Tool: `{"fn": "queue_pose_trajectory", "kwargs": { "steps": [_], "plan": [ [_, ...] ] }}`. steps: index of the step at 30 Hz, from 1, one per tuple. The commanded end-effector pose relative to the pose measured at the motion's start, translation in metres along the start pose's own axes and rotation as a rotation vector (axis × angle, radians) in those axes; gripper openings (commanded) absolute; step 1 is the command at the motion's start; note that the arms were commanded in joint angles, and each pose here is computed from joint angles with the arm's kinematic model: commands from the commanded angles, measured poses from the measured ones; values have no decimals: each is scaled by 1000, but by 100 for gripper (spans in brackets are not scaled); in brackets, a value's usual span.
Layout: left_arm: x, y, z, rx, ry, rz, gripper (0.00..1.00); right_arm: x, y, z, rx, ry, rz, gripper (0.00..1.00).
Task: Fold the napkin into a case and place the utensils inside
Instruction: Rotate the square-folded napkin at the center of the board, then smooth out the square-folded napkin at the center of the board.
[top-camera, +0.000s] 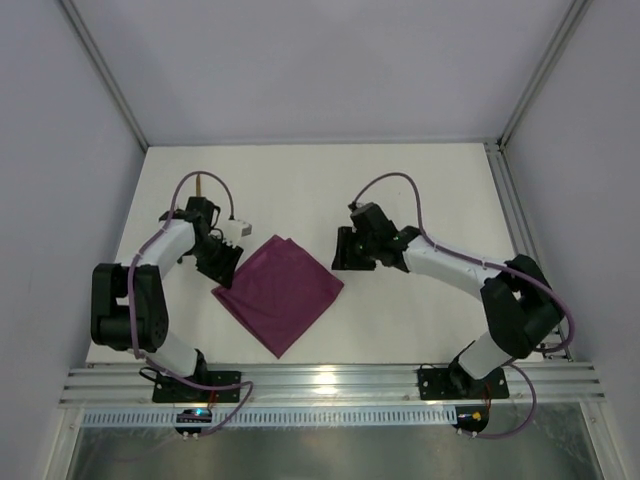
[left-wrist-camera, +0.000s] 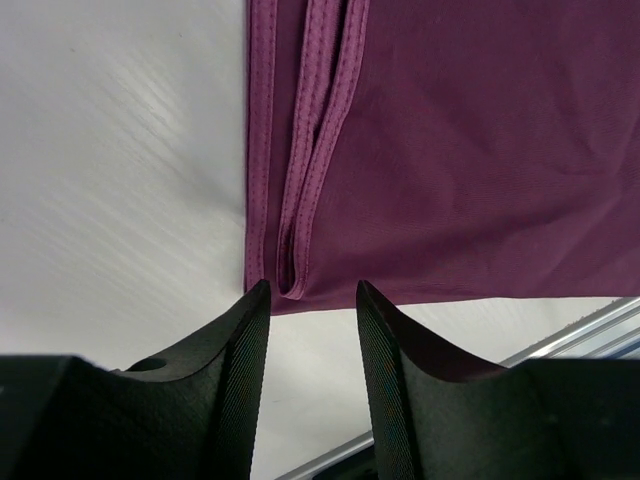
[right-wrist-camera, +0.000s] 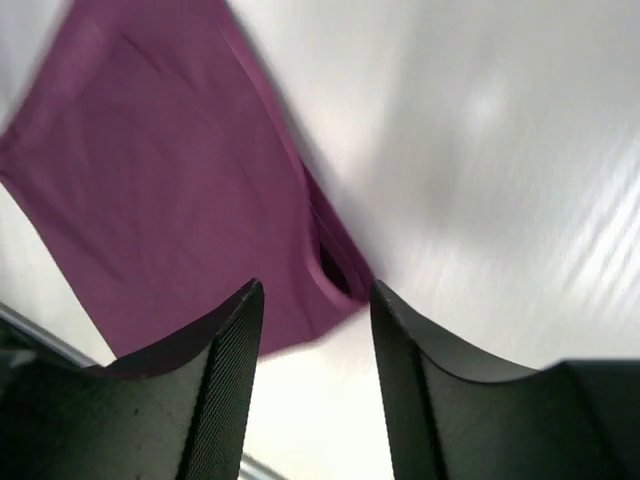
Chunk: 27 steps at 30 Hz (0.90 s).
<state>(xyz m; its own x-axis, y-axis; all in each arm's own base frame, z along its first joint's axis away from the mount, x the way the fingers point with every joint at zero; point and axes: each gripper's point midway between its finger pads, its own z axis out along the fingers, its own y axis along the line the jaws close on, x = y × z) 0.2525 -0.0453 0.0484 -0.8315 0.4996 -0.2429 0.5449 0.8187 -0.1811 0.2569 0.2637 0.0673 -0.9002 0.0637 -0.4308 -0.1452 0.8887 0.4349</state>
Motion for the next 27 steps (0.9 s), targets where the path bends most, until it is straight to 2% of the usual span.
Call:
{"fn": "queue_pose_trajectory", "kwargs": {
  "steps": [1, 2, 4, 6, 10, 14, 19, 27],
  "plan": [
    [11, -4, 2, 14, 23, 27, 41, -63, 37, 10, -62, -57, -267, 49],
    [14, -2, 5, 10, 43, 26, 40, -70, 44, 18, -73, -49, -294, 43],
    [18, 0, 9, 3, 60, 21, 37, -85, 60, 44, -108, -28, -341, 37],
    [17, -1, 10, 4, 50, 22, 36, -105, 78, 55, -150, -51, -367, 37],
    [16, 0, 11, 3, 51, 14, 33, -110, 87, 92, -185, -8, -388, 38],
    [23, 2, 20, 5, 84, 6, 33, -94, 88, 125, -205, 63, -376, 39],
    [25, 10, 25, -26, 101, 0, 31, -83, 92, 138, -239, 78, -368, 39],
    [22, 10, 22, -34, 83, 0, 11, -84, 97, 151, -264, 70, -332, 36]
  ]
}}
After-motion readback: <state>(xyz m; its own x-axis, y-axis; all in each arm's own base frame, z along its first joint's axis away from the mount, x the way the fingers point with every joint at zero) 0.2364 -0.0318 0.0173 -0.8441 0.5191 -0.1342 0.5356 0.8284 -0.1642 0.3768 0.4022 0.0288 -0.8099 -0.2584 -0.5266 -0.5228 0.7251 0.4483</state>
